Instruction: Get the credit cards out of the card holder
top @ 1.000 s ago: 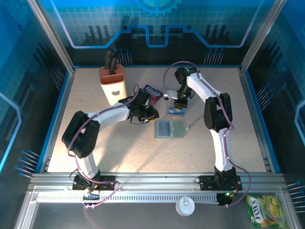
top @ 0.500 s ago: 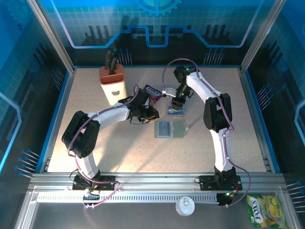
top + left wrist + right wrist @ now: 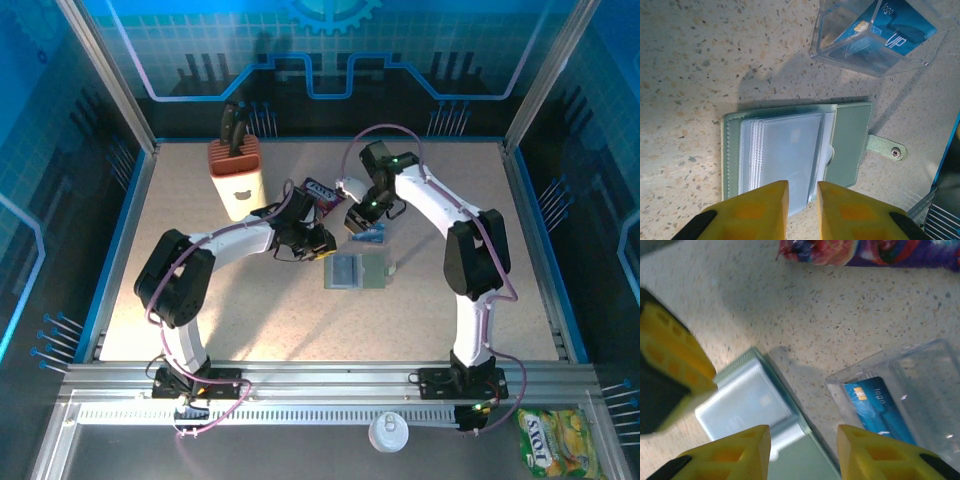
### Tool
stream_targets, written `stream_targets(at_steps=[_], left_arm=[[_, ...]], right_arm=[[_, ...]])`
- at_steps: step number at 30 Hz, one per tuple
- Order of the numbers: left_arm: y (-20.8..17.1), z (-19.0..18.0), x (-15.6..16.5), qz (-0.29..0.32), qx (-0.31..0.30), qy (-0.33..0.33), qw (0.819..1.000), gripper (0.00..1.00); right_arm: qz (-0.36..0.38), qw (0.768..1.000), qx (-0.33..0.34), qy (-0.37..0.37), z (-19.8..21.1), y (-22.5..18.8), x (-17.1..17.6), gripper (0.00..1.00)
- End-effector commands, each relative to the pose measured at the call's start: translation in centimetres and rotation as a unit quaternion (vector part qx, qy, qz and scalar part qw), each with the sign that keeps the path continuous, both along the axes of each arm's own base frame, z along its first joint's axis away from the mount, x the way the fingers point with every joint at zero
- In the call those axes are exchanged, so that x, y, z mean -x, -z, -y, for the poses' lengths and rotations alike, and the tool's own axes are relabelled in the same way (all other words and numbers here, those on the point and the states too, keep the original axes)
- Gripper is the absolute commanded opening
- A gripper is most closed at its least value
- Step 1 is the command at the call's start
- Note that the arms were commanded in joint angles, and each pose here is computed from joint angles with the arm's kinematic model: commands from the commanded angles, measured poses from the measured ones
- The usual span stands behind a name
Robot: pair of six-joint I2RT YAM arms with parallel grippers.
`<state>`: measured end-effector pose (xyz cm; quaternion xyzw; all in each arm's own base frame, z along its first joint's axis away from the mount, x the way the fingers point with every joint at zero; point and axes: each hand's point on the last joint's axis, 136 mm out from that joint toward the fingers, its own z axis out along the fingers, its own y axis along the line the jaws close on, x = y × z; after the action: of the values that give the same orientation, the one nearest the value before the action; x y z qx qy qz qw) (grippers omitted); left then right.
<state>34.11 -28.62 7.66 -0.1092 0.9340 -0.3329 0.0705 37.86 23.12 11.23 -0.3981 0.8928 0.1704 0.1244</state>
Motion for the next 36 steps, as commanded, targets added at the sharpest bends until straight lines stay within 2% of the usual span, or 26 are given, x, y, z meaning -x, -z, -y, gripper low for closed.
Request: stream_targets(at_steps=[1, 4, 12, 22, 25, 28, 30, 36], left_arm=[[-0.2, 0.5, -0.2, 0.002, 0.018, 0.016, 1.0, 0.22], [0.2, 0.3, 0.1, -0.005, 0.009, 0.012, 1.0, 0.22], [1.7, -0.2, 1.5, -0.021, -0.011, 0.016, 1.0, 0.19], [3.3, -0.6, 2.4, -0.038, -0.037, 0.014, 0.998, 0.15], [3.3, -1.1, 2.2, -0.034, -0.052, 0.006, 0.998, 0.17], [3.2, -1.2, 2.1, -0.036, -0.056, 0.004, 0.998, 0.14], [3.5, -1.2, 2.3, -0.046, -0.054, 0.0, 0.997, 0.1], [4.1, -1.4, 2.9, -0.064, -0.05, -0.005, 0.997, 0.1]], right_arm=[[-0.004, 0.988, -0.043, 0.15, -0.6, -0.8, -0.8, 0.4], [-0.03, 0.968, -0.075, 0.237, -0.6, -0.5, -0.2, 0.4], [-0.099, 0.926, -0.195, 0.308, -2.5, 1.1, 3.1, 0.39], [-0.143, 0.905, -0.203, 0.344, -2.9, 3.7, 6.3, 0.36], [-0.161, 0.896, -0.206, 0.359, -3.2, 4.3, 6.7, 0.36], [-0.182, 0.888, -0.218, 0.361, -3.9, 4.3, 7.0, 0.36], [-0.19, 0.89, -0.218, 0.353, -4.2, 4.4, 7.3, 0.37], [-0.179, 0.899, -0.195, 0.35, -3.3, 4.6, 8.0, 0.37]])
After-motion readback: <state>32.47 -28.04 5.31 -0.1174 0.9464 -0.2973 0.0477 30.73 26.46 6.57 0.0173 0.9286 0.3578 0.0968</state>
